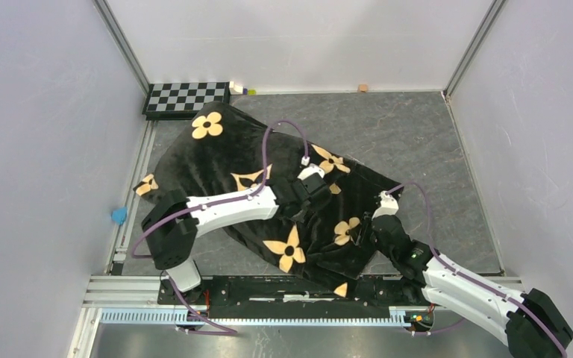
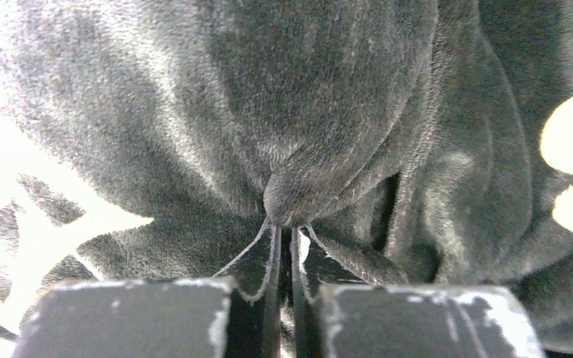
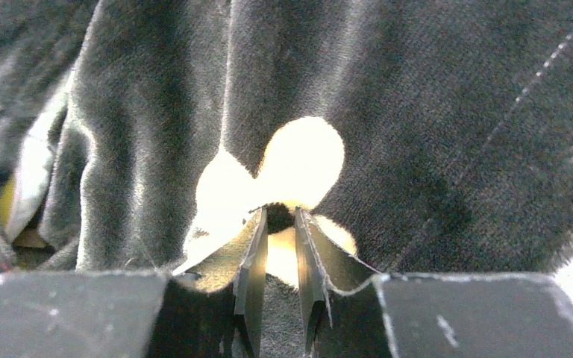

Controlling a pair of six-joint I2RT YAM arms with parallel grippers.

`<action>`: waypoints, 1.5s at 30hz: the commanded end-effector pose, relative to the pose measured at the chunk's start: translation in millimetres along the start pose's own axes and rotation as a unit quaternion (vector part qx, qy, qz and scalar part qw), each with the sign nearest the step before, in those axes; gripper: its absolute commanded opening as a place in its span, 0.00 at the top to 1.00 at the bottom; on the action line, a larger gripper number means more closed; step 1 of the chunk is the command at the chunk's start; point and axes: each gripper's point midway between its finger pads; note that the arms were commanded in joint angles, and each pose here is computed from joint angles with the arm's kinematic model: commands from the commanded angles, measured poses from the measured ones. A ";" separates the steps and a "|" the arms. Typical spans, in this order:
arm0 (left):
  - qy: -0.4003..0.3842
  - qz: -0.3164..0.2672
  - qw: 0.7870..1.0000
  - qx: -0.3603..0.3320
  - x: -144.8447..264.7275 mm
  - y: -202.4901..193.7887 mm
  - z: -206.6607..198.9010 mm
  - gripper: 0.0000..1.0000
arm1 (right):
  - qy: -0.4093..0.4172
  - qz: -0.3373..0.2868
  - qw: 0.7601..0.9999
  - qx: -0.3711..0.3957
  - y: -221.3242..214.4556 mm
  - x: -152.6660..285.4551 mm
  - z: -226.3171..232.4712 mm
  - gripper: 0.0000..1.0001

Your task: Remove the pillowcase from the pillow

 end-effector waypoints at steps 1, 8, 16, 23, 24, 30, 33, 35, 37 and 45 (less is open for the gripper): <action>-0.049 -0.046 0.996 0.051 26.3 16.4 23.0 0.98 | -0.070 0.003 0.997 0.027 -6.6 3.6 -36.6 0.74; -0.147 -0.119 0.973 0.135 67.3 38.8 50.6 0.98 | -0.005 0.003 0.996 0.091 12.4 8.1 0.6 0.66; -0.216 -0.172 0.947 0.167 107.4 54.2 60.2 0.95 | 0.151 -0.005 0.983 0.106 44.0 28.1 90.9 0.40; -0.244 -0.177 0.935 0.186 106.7 54.9 59.4 0.98 | 0.298 0.025 0.953 -0.046 40.0 34.9 156.1 0.30; -0.248 -0.178 0.934 0.188 106.8 55.1 59.1 0.98 | 0.309 0.026 0.948 -0.072 40.3 34.1 159.9 0.27; -0.264 -0.181 0.928 0.191 111.0 56.2 58.2 0.98 | 0.347 0.022 0.926 -0.149 50.8 29.2 182.3 0.13; -0.265 -0.185 0.927 0.191 112.9 56.6 60.3 0.98 | 0.330 0.032 0.930 -0.159 47.1 17.2 186.3 0.08; -0.266 -0.187 0.926 0.190 114.8 56.6 61.1 0.98 | 0.329 0.033 0.927 -0.174 45.6 12.3 188.2 0.05; -0.269 -0.187 0.925 0.190 115.6 56.2 61.0 0.98 | 0.326 0.033 0.927 -0.183 45.4 6.7 190.3 0.02; -0.284 -0.186 0.922 0.186 119.6 53.4 57.1 0.98 | 0.345 0.025 0.914 -0.212 56.2 -4.1 220.9 0.02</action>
Point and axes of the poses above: each gripper's point midway between its finger pads, its own x axis back along the fingers, its own z axis along the line the jaws close on, y = z × x, and after that the axes turned 9 degrees about -x, right-handed
